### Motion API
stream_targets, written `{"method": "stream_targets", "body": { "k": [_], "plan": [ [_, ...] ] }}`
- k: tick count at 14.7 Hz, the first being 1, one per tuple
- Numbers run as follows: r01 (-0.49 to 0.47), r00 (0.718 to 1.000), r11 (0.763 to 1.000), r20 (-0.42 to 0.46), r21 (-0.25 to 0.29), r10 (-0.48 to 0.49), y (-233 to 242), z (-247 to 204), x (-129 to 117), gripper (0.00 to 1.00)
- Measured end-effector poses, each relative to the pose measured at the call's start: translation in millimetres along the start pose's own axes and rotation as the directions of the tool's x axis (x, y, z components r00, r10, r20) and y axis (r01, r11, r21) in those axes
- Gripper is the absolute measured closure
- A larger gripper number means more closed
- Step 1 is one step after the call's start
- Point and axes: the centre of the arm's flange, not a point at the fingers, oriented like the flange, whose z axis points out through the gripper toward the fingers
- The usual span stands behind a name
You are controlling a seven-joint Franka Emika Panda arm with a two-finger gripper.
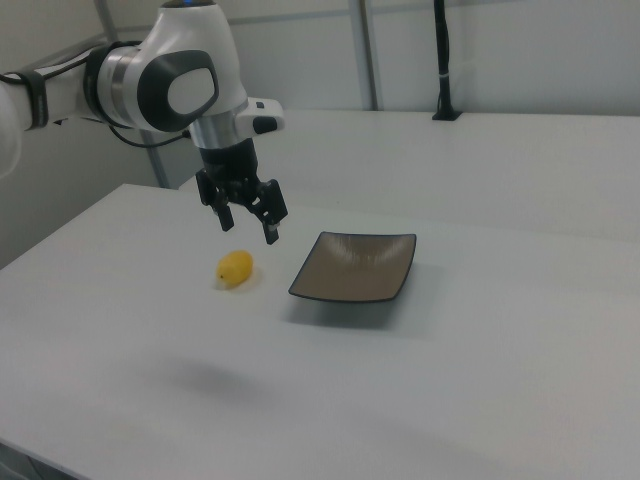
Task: Put potatoes on a ceramic plate
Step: 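Move the open gripper over the yellow potato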
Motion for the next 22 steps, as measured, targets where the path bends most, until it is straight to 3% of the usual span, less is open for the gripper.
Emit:
{"method": "stream_targets", "body": {
  "k": [14,18,22],
  "plan": [
    [-0.014,0.998,1.000,0.054,-0.001,0.014,4,7,-7,0.00],
    [-0.135,0.989,0.991,0.069,-0.003,0.135,2,8,-9,0.00],
    [-0.209,0.975,0.977,0.081,0.037,0.206,-19,9,-10,0.00]
  ]
}}
